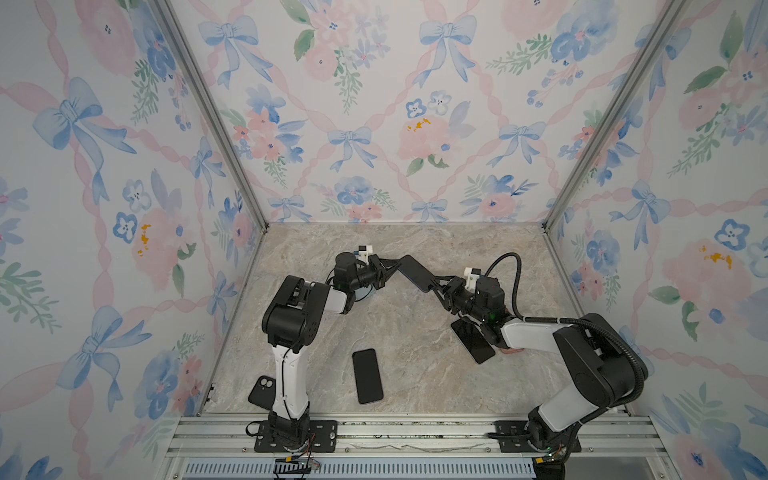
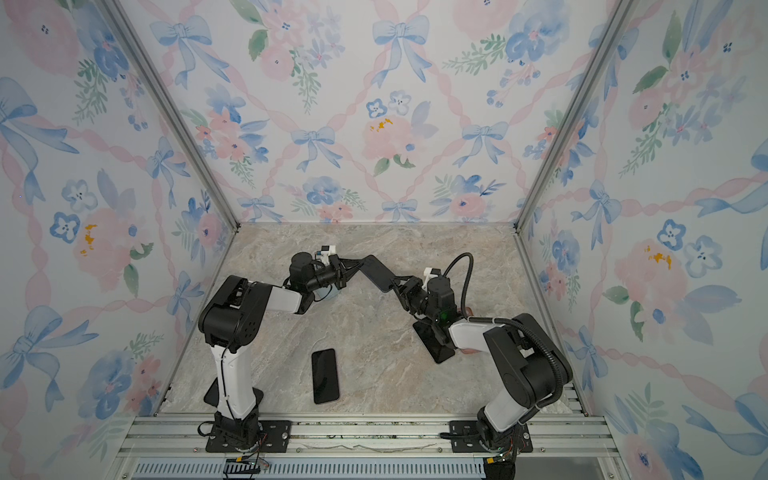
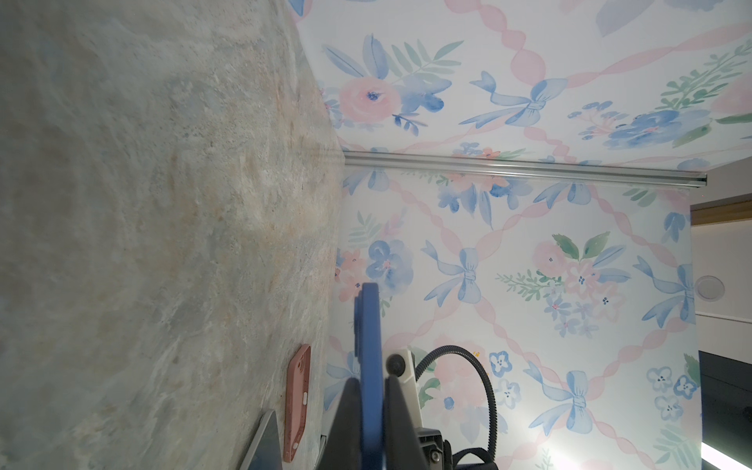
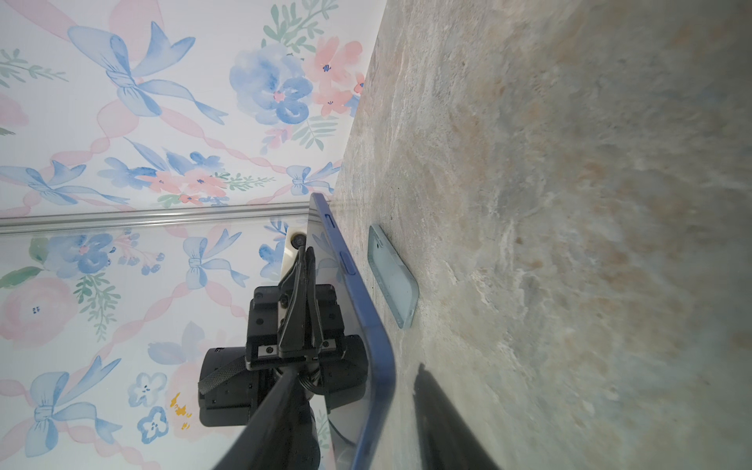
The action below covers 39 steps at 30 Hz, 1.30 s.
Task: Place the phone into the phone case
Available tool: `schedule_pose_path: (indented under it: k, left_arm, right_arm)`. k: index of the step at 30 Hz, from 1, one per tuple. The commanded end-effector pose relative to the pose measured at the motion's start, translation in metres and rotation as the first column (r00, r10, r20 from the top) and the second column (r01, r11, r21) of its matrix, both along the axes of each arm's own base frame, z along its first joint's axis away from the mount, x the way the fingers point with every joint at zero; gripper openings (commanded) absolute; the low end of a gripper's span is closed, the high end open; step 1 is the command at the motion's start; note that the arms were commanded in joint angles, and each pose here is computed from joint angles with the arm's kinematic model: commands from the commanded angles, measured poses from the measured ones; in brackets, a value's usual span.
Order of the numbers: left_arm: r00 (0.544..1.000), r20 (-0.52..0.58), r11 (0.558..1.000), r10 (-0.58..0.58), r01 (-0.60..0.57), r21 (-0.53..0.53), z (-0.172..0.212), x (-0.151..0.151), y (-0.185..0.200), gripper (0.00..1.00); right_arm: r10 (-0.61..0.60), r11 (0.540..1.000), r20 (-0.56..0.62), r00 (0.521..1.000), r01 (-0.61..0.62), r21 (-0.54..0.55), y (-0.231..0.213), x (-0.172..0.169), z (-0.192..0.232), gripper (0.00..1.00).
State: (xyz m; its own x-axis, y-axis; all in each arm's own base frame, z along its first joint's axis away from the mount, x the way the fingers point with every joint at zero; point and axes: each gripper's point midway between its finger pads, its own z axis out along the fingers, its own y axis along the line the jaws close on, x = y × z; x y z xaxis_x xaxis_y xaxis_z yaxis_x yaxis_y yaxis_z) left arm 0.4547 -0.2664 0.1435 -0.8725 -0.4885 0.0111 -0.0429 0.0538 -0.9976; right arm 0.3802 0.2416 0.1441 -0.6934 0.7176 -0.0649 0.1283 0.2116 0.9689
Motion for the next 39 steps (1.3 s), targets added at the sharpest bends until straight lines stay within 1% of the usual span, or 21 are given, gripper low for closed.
schedule_pose_path:
  k: [1,3,6,17,19,22,27,30,33,34,36,39]
  left_arm:
    - [0.996,0.088,0.999,-0.004,0.009,-0.054,0.037,-0.005,-0.003,0.0]
    - [0.996,0.091,0.998,-0.008,0.013,-0.055,0.037,-0.005,-0.004,0.0]
    - [0.995,0.096,0.998,-0.011,0.017,-0.057,0.039,-0.007,-0.006,0.0]
    - [0.995,0.102,0.999,-0.009,0.014,-0.048,0.037,-0.008,-0.003,0.01]
    - [0.995,0.102,0.999,-0.009,0.014,-0.043,0.035,-0.009,-0.002,0.05]
    - [0.995,0.102,0.999,-0.002,0.005,-0.035,0.032,-0.009,0.002,0.12]
    - [0.992,0.127,1.0,0.022,-0.021,-0.008,0.03,-0.007,0.018,0.32]
    - [0.991,0.122,0.998,0.047,-0.052,0.042,0.024,-0.003,0.033,0.38]
    - [0.992,0.112,0.987,0.063,-0.078,0.138,0.012,0.004,0.052,0.42]
    - [0.993,0.093,0.978,0.069,-0.086,0.193,0.005,0.008,0.061,0.44]
    - [0.992,0.095,0.949,0.083,-0.108,0.295,-0.005,0.017,0.078,0.47]
    - [0.993,0.055,0.895,0.102,-0.116,0.431,-0.027,0.029,0.106,0.53]
  right_arm:
    - [-0.006,1.0,0.052,0.999,0.005,0.022,0.001,0.008,0.018,0.42]
    - [-0.003,1.0,0.059,0.998,0.001,0.029,0.002,0.01,0.02,0.35]
    - [0.001,0.999,0.07,0.998,-0.004,0.037,0.005,0.01,0.024,0.33]
    - [0.001,1.0,0.084,0.996,-0.003,0.017,0.003,0.01,0.032,0.16]
    - [0.005,1.0,0.086,0.996,-0.006,0.013,0.004,0.009,0.033,0.14]
    - [0.009,1.0,0.093,0.996,-0.01,0.009,0.004,0.009,0.034,0.09]
    - [0.034,0.999,0.083,0.996,-0.032,-0.035,0.007,0.006,0.033,0.06]
    - [0.06,0.994,0.074,0.995,-0.053,-0.092,0.008,0.002,0.03,0.05]
    - [0.105,0.984,0.073,0.992,-0.093,-0.155,0.013,-0.004,0.032,0.05]
    - [0.115,0.979,0.071,0.991,-0.101,-0.177,0.013,-0.006,0.032,0.05]
    - [0.136,0.971,0.073,0.988,-0.118,-0.21,0.015,-0.01,0.033,0.05]
    - [0.185,0.953,0.081,0.979,-0.159,-0.26,0.022,-0.015,0.037,0.05]
